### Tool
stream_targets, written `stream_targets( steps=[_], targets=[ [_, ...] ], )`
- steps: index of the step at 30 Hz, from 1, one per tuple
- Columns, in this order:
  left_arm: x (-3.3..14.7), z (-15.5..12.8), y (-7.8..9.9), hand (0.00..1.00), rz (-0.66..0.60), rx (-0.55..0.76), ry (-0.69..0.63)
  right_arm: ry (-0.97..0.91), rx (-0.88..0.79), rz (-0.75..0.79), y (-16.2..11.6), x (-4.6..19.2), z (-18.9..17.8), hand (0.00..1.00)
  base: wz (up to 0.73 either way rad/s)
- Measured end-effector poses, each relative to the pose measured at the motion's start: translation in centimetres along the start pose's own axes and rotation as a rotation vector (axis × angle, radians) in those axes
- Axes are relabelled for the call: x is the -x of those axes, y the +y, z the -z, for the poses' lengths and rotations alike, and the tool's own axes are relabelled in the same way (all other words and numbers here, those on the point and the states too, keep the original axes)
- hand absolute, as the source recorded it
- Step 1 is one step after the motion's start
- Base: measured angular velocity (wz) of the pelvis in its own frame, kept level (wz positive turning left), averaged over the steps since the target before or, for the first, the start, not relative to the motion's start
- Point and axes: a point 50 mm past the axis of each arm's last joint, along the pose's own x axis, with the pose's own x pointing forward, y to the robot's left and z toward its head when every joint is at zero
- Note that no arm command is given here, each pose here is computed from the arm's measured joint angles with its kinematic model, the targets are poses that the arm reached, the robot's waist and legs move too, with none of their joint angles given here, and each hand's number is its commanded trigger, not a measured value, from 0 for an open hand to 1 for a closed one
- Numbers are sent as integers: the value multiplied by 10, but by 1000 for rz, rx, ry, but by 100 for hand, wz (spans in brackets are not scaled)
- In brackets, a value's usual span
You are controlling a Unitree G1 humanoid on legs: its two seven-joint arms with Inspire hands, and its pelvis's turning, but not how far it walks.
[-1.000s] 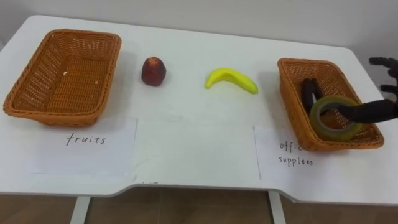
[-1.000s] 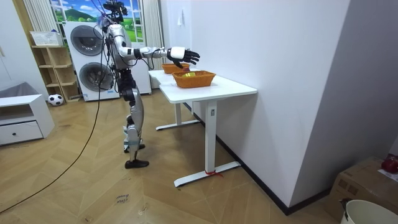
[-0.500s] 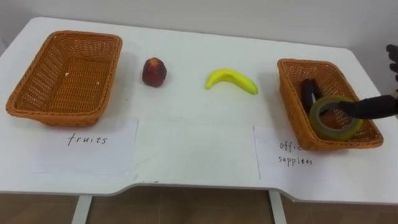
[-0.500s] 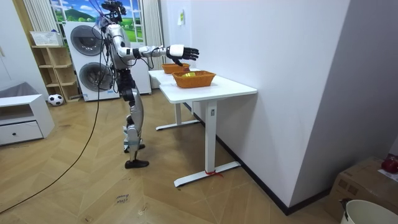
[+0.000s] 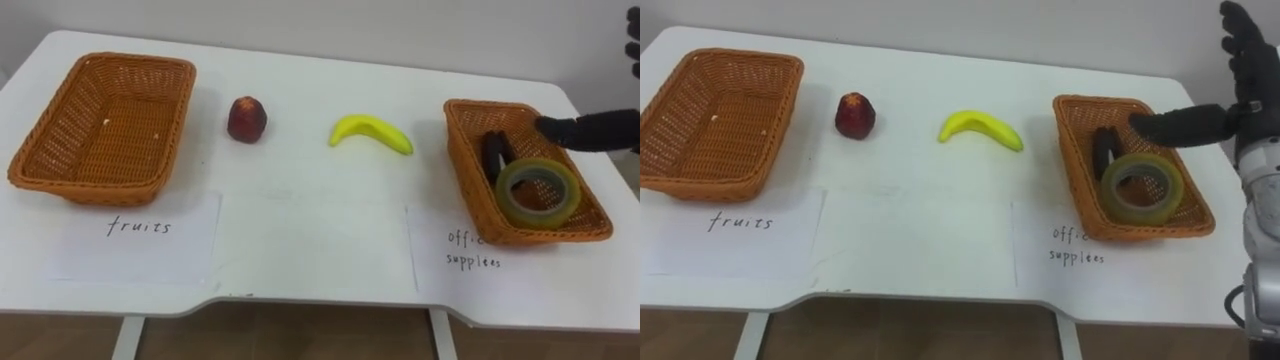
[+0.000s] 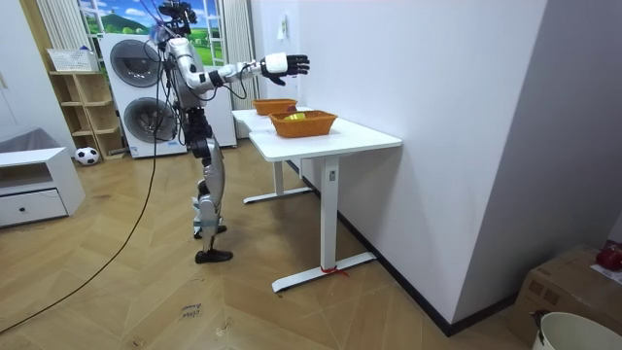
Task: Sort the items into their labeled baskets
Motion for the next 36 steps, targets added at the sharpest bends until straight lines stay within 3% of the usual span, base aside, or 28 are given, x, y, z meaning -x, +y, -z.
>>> stream_targets(
  steps=[10,19,36],
  targets=[
    [1,8,-2,0,7,0,24,-111,-107,-8,0,-16,-31,0,0],
    [5,25,2,0,3,-47,87,-77,-185,-88,15,-22,-24,0,10],
    [5,22,3,0,5,-112,91,0,-139,-236,52,-27,-14,0,10]
  ],
)
